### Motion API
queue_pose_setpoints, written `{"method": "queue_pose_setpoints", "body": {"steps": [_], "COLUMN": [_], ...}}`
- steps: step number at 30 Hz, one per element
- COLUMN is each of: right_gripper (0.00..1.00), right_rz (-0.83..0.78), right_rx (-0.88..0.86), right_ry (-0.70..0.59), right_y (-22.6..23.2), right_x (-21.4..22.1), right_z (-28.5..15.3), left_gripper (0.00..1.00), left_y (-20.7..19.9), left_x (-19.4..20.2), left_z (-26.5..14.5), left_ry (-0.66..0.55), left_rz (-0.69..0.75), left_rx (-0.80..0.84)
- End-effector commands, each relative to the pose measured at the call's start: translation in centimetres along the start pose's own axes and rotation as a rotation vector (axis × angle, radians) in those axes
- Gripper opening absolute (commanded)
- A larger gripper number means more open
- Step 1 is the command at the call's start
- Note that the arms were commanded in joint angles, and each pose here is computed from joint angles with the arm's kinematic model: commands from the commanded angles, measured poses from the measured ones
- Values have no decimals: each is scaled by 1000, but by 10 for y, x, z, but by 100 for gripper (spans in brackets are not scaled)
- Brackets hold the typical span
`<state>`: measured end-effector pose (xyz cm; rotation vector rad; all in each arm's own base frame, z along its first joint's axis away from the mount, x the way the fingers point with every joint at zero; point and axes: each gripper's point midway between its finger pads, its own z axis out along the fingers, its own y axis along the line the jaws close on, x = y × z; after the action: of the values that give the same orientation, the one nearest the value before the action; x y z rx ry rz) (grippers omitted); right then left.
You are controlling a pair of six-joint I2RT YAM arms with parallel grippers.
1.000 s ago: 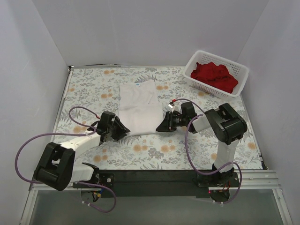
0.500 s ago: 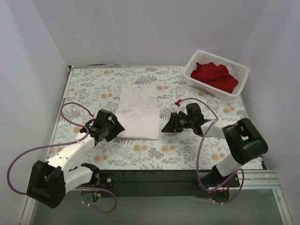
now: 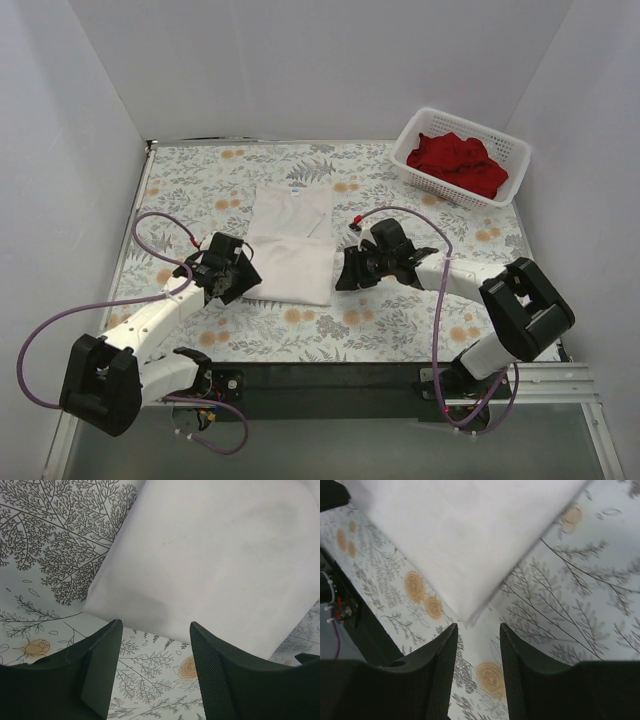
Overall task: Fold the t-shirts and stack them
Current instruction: Fold the tshirt
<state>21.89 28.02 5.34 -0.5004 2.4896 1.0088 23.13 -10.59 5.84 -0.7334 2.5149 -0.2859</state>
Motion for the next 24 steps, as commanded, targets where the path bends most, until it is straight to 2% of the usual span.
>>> {"method": "queue_pose_setpoints", "body": {"steps": [1, 6, 9, 14, 18, 24], "right_gripper": [45, 45, 44, 44, 44, 44], "right_rz": [-55, -72, -13, 84, 157, 148], "right_rx": [-190, -278, -301, -226, -150, -100], "right_ry": [-66, -61, -19, 72, 115, 85], "right_y": [51, 75, 71, 34, -3, -26], "right_x": [-36, -50, -45, -8, 22, 23], "right_z": [12, 44, 65, 83, 78, 64], "left_gripper": [55, 54, 54, 54, 54, 53], "left_y": [3, 6, 8, 9, 11, 8], "left_x": [8, 15, 16, 17, 12, 9], "left_z": [3, 6, 7, 2, -5, -13], "left_ry": [15, 27, 29, 30, -1, -1], "left_rz": [-14, -35, -39, -44, -51, -57], "left_rx": [13, 18, 15, 18, 18, 25]}}
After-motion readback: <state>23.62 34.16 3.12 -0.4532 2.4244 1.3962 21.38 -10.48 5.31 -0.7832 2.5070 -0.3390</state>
